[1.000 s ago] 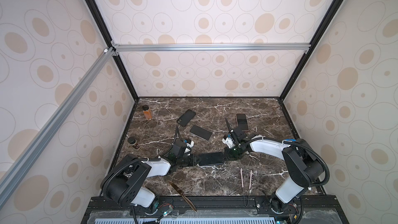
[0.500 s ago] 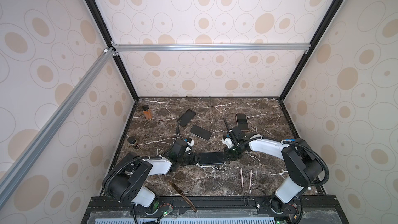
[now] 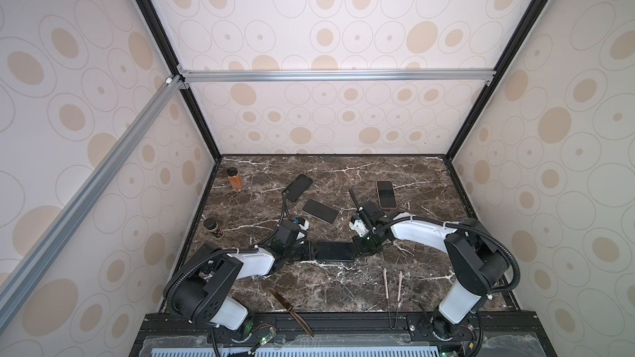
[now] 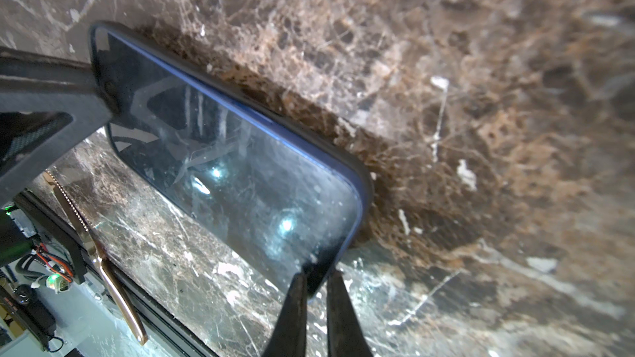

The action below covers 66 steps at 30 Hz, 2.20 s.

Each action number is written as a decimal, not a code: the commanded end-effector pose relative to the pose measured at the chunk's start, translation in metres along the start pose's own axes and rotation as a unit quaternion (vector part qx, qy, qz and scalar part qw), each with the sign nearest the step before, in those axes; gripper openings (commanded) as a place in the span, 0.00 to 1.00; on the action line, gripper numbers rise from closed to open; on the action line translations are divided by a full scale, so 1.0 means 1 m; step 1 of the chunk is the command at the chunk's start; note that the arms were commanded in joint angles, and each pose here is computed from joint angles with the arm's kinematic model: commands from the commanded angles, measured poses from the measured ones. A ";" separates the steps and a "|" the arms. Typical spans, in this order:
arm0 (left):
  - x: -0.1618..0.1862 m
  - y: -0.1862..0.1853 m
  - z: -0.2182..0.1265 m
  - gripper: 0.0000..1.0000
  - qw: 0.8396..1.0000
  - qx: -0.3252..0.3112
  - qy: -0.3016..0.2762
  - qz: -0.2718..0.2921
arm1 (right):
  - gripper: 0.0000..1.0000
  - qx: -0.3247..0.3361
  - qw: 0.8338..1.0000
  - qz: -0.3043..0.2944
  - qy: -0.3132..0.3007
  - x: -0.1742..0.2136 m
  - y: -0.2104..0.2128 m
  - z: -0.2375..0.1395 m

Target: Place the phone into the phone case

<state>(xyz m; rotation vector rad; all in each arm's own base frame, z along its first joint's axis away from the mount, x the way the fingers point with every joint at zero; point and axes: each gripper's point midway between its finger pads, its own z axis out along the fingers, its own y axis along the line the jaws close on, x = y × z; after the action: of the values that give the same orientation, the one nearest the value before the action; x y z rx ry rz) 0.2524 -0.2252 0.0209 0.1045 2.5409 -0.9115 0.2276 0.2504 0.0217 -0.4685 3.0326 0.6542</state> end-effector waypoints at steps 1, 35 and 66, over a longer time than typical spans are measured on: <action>0.033 0.010 0.007 0.21 0.998 -0.019 0.061 -0.001 | 0.11 0.031 0.996 -0.024 0.075 0.043 -0.011 0.056; 0.048 0.019 -0.010 0.30 0.996 -0.048 0.078 -0.002 | 0.23 0.027 0.999 -0.015 0.028 0.026 0.006 0.010; 0.043 0.018 -0.011 0.27 0.996 -0.055 0.076 0.010 | 0.18 0.021 1.000 -0.005 -0.001 0.019 0.004 0.005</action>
<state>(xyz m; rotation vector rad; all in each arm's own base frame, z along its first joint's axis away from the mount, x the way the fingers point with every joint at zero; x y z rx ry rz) 0.2303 -0.2187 0.0217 0.1574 2.6117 -0.8605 0.2123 0.2553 0.0273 -0.4884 3.0175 0.6141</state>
